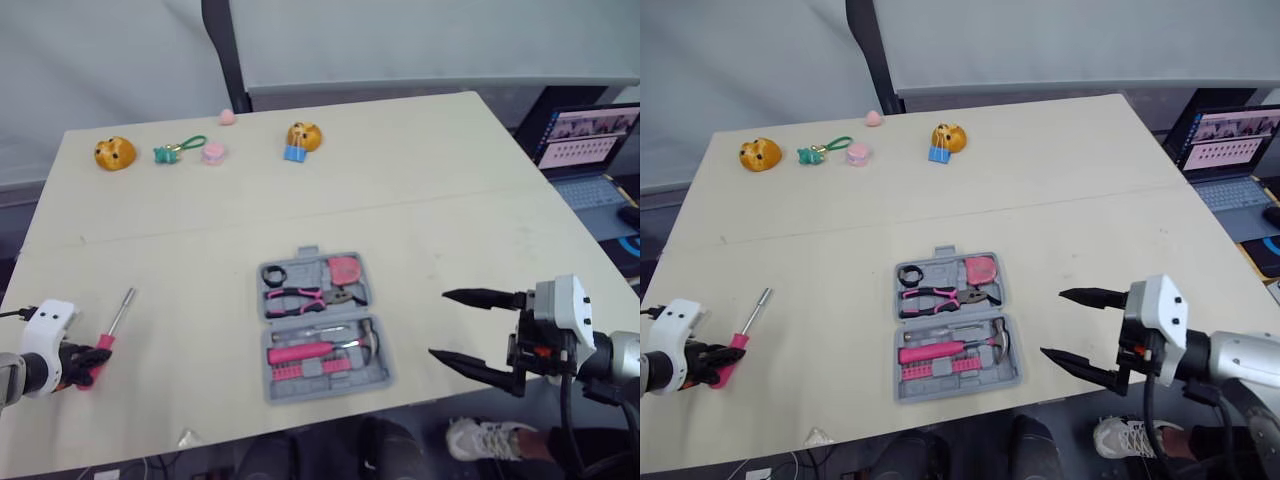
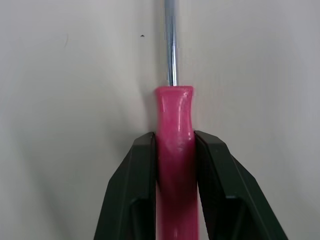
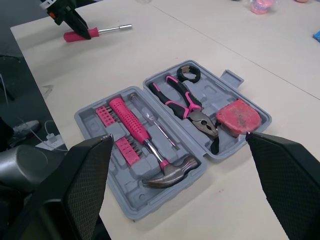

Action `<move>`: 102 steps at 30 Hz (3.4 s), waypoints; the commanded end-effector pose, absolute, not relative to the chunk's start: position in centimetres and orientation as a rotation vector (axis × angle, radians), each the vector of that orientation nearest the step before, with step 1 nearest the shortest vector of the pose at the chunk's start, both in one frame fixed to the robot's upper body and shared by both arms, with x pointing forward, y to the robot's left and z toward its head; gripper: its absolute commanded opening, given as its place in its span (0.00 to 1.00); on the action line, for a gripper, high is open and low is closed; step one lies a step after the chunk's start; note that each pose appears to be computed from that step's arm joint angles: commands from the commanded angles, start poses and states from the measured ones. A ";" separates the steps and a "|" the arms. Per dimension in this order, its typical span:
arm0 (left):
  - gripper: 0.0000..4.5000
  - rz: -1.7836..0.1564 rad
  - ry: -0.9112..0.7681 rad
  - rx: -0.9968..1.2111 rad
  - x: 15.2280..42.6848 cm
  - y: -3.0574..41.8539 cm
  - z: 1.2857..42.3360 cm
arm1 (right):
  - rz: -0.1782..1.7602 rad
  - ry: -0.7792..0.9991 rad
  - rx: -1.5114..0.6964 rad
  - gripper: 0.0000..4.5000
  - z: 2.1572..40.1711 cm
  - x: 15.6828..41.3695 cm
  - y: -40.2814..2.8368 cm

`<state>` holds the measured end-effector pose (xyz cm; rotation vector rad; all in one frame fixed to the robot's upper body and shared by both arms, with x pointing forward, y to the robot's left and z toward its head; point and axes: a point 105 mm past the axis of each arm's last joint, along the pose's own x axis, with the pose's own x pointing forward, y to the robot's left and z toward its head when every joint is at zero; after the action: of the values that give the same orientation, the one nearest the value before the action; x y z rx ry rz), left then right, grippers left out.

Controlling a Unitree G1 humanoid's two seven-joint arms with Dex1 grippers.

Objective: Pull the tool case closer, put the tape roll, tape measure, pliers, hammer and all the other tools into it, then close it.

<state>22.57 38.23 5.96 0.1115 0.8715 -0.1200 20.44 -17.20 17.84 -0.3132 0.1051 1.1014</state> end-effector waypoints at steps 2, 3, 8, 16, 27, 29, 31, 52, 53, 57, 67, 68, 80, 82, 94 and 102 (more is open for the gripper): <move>0.13 -0.143 0.937 0.066 21.7 37.5 4.1 | 1.113 0.077 -0.326 1.00 18.2 20.2 -16.9; 0.13 -0.145 0.935 0.070 21.7 37.5 4.1 | 1.114 0.076 -0.325 1.00 18.2 20.2 -16.8; 0.13 -0.151 0.932 0.107 21.9 37.6 4.2 | 1.114 0.071 -0.324 1.00 18.2 20.2 -16.7; 0.13 -0.360 0.807 0.196 23.9 34.9 8.9 | 1.115 0.056 -0.328 1.00 18.5 20.2 -16.6; 0.13 -0.818 0.817 0.254 25.1 26.3 12.9 | 1.143 0.031 -0.333 1.00 19.0 19.0 -15.4; 0.13 -0.888 0.827 0.284 25.0 25.0 12.9 | 1.138 0.030 -0.331 1.00 19.0 18.9 -15.4; 0.13 -0.936 0.840 0.309 24.8 24.0 13.0 | 1.134 0.030 -0.330 1.00 18.9 18.8 -15.4; 0.13 -1.222 0.731 0.434 25.3 13.9 13.3 | 1.073 0.046 -0.372 1.00 19.2 18.4 -16.7; 0.13 -1.225 0.727 0.438 25.4 13.8 13.3 | 1.071 0.047 -0.373 1.00 19.3 18.4 -16.8; 0.13 -1.257 0.693 0.463 25.7 11.9 13.2 | 1.067 0.048 -0.377 1.00 19.4 18.4 -16.9; 0.13 -1.270 0.779 0.695 24.8 11.3 11.6 | 1.076 0.065 -0.384 1.00 19.2 18.2 -16.7; 0.13 -1.273 0.782 0.723 24.7 11.1 11.6 | 1.078 0.069 -0.386 1.00 19.2 18.2 -16.7; 0.13 -1.325 0.807 0.786 22.2 9.4 11.3 | 1.095 0.087 -0.390 1.00 19.6 18.1 -16.5; 0.13 -1.329 0.824 0.835 22.1 9.5 11.4 | 1.096 0.085 -0.389 1.00 19.7 18.1 -16.3; 0.13 -1.318 0.920 0.949 21.4 8.3 10.7 | 1.109 0.088 -0.392 1.00 19.9 18.1 -15.9; 0.13 -1.262 0.941 0.937 21.4 6.5 9.4 | 1.110 0.092 -0.407 1.00 20.1 18.0 -15.9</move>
<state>21.71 6.49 9.43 0.9316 0.9432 -1.2672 18.40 -16.24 19.30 -0.3749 0.1239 1.1019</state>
